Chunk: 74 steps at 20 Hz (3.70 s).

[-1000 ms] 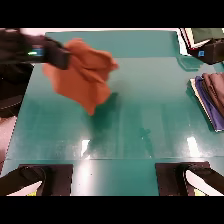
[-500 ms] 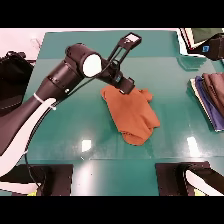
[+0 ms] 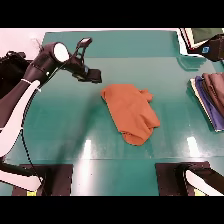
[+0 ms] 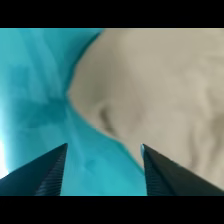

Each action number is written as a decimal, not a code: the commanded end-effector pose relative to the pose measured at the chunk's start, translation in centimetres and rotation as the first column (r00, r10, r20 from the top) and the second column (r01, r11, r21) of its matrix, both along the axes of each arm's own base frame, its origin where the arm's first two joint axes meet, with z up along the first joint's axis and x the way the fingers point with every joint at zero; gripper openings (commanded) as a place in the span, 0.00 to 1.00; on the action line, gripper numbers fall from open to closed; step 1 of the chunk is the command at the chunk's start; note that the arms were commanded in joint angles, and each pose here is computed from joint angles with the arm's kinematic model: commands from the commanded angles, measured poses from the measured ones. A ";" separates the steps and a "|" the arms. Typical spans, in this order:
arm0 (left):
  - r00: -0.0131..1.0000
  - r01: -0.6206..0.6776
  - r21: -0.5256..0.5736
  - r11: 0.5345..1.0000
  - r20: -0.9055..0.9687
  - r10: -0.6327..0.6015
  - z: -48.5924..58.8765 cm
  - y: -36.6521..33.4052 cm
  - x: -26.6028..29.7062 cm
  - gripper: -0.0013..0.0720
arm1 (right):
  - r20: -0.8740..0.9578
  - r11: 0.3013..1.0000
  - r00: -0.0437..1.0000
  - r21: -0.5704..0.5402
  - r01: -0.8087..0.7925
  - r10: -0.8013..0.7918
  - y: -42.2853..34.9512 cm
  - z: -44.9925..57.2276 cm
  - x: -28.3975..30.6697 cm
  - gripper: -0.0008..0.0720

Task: Fold the shirts.

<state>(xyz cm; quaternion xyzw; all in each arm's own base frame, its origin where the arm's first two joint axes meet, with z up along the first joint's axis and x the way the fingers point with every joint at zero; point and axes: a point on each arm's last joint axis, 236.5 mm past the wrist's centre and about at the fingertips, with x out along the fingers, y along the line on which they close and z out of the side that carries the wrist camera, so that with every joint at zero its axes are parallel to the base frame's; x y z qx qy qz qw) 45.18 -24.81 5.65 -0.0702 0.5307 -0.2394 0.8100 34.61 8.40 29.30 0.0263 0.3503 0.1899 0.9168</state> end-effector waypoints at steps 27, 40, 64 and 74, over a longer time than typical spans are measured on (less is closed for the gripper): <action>0.997 0.076 -0.162 0.984 0.012 -0.075 -3.8 -5.2 3.3 0.05 | -0.805 0.897 0.586 0.322 0.302 0.091 5.6 -37.2 -7.5 0.70; 0.744 0.190 -0.126 0.974 0.666 -0.059 29.5 1.1 -3.9 0.05 | -0.162 0.985 0.982 0.152 -0.076 0.100 2.3 -7.7 -1.0 0.03; 0.946 0.304 -0.014 0.953 0.121 -0.300 6.4 -4.5 -10.2 0.70 | -0.349 0.989 0.936 -0.113 -0.095 0.050 1.4 -8.9 1.2 0.03; 0.982 -0.105 -0.157 0.982 -0.173 0.077 -5.0 2.7 -9.5 0.69 | -0.324 0.990 0.945 -0.115 -0.084 0.042 1.3 -8.6 1.9 0.03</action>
